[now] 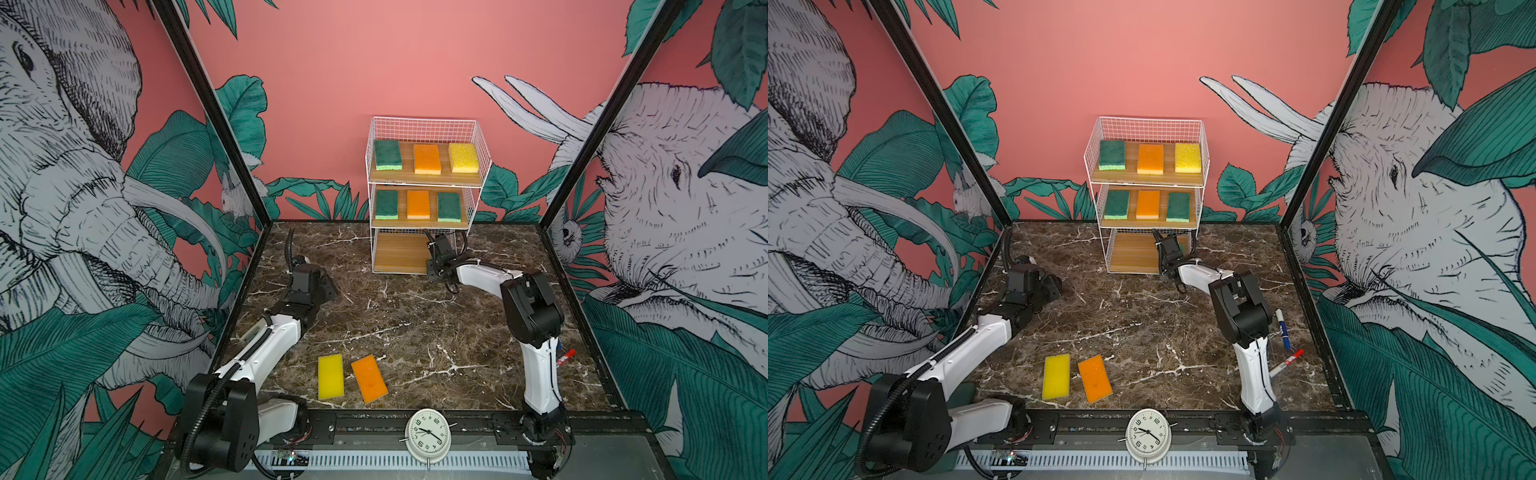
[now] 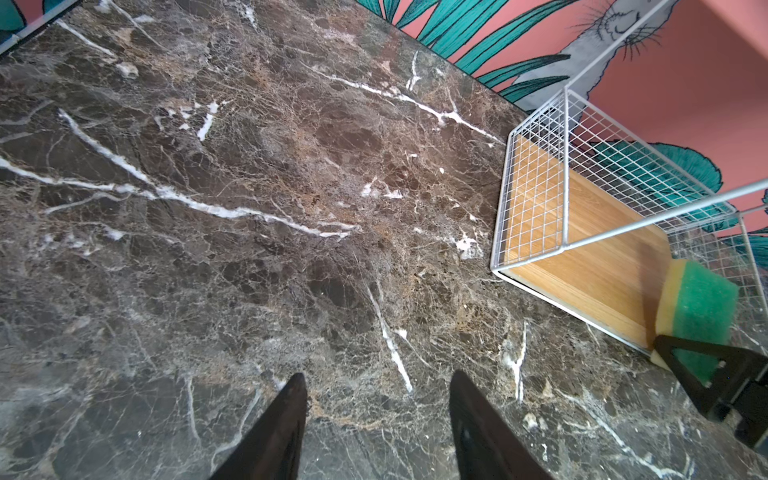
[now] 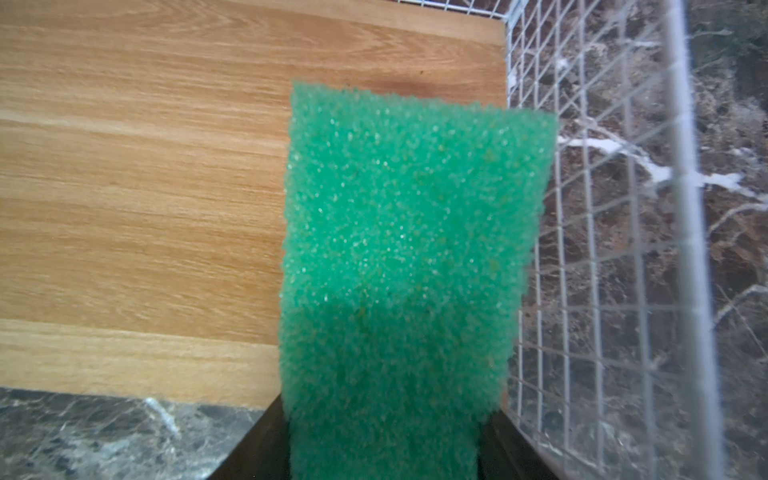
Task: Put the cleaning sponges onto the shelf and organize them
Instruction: 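Lower the green sponge onto the bottom tier and open the right gripper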
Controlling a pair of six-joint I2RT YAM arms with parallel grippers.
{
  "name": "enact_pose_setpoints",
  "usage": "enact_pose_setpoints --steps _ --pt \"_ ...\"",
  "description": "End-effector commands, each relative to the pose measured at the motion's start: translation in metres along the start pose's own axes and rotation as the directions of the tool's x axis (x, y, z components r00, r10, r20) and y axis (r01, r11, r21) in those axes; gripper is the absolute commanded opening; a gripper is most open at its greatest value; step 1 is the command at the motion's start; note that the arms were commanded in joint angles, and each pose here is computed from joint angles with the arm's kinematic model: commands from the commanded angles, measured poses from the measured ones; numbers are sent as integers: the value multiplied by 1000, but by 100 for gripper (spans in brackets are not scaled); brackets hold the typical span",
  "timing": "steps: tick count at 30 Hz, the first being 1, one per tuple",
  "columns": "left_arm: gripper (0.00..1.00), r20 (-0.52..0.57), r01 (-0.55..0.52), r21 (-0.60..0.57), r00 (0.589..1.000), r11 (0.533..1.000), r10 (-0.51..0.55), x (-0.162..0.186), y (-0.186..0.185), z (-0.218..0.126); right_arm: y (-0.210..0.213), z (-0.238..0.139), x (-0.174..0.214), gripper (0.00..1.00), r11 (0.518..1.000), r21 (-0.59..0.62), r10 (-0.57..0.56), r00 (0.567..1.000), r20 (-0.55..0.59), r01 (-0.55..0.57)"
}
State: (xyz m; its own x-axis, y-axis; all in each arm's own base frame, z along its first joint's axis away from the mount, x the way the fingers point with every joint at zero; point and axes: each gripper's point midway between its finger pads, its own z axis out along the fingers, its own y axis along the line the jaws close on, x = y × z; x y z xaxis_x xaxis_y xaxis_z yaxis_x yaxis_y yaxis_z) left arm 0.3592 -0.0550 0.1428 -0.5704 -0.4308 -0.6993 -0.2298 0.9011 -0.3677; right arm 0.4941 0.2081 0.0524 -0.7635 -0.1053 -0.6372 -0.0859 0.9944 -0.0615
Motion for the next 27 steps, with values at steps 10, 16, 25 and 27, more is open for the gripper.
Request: enact_pose_setpoints --steps 10,16,25,27 --pt "56 23 -12 -6 1000 1000 12 -9 0 -1 -4 3 -29 61 999 27 14 995 100 -17" --pt "56 23 -12 -7 1000 1000 12 -9 0 -1 -4 -2 -37 61 999 16 35 991 130 -37" --pt "56 15 -12 -5 1000 1000 12 -9 -2 1 -5 2 -48 62 999 30 35 988 152 -40" --pt "56 16 -15 -6 1000 1000 15 -10 -2 1 -8 5 -48 62 998 41 43 987 154 -49"
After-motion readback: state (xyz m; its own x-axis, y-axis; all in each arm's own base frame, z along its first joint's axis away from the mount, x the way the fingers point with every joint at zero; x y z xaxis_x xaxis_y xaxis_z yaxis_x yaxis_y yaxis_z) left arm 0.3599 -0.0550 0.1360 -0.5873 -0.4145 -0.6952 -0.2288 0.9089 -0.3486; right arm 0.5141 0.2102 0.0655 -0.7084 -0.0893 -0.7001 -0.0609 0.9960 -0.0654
